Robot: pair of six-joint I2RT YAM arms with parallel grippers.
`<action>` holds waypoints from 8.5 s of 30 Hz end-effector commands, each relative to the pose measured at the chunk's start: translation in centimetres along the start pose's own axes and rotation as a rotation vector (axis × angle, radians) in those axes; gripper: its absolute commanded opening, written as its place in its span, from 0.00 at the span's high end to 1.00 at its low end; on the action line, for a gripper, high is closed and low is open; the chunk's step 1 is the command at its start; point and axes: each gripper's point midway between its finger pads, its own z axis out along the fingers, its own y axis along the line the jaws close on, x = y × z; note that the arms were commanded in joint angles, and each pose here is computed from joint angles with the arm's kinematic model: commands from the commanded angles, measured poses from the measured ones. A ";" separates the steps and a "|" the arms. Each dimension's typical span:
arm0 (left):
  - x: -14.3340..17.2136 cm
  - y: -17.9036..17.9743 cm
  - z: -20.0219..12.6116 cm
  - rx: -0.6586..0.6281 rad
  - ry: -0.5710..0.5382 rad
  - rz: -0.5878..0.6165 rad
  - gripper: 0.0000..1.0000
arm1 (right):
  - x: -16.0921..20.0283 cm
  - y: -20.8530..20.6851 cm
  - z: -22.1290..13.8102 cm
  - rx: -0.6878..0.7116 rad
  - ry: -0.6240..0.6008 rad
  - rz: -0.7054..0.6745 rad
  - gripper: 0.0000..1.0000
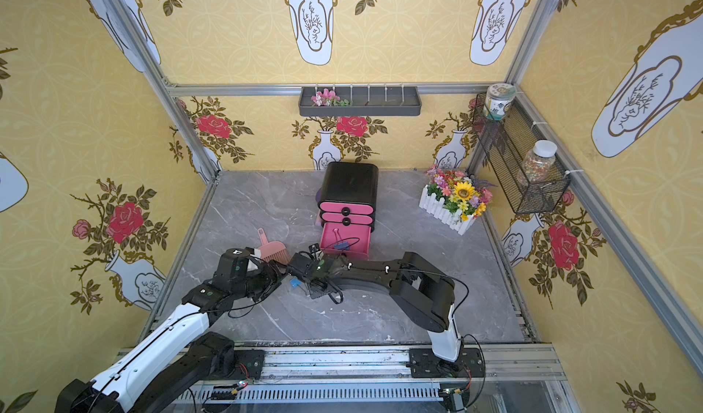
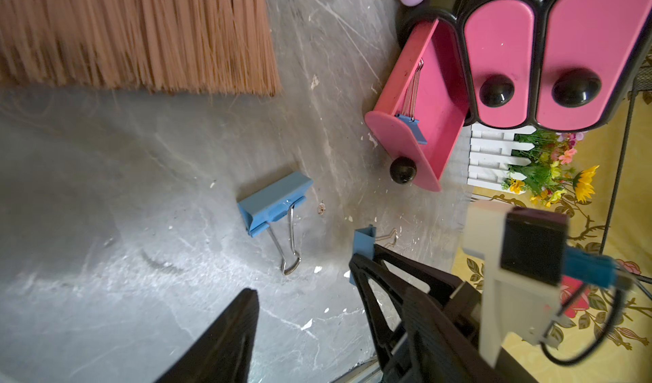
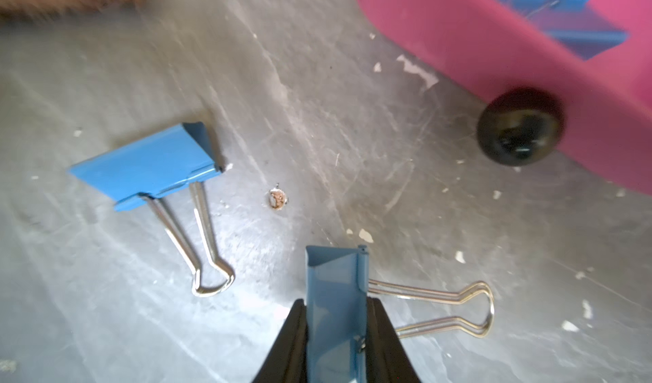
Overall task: Put the binder clips in the drawer according to color
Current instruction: Pick up the binder clip at the center of the board, then place the binder clip in the drawer, then pick up the binder clip at the center of the board, then place the binder clip in the drawer, then close the drawer in the storage box.
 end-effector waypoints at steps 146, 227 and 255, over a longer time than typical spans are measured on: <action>-0.4 3.0 -2.8 0.077 -0.185 -0.359 0.25 | -15.9 -6.2 2.8 0.197 -0.281 -0.436 0.40; 1.8 -9.8 18.7 -0.322 -0.031 0.592 0.68 | 1.1 -19.0 -7.5 -0.324 -0.365 0.722 0.42; -0.7 -10.5 20.4 -0.359 -0.077 0.554 0.69 | 1.1 -19.5 -7.4 -0.330 -0.363 0.725 0.42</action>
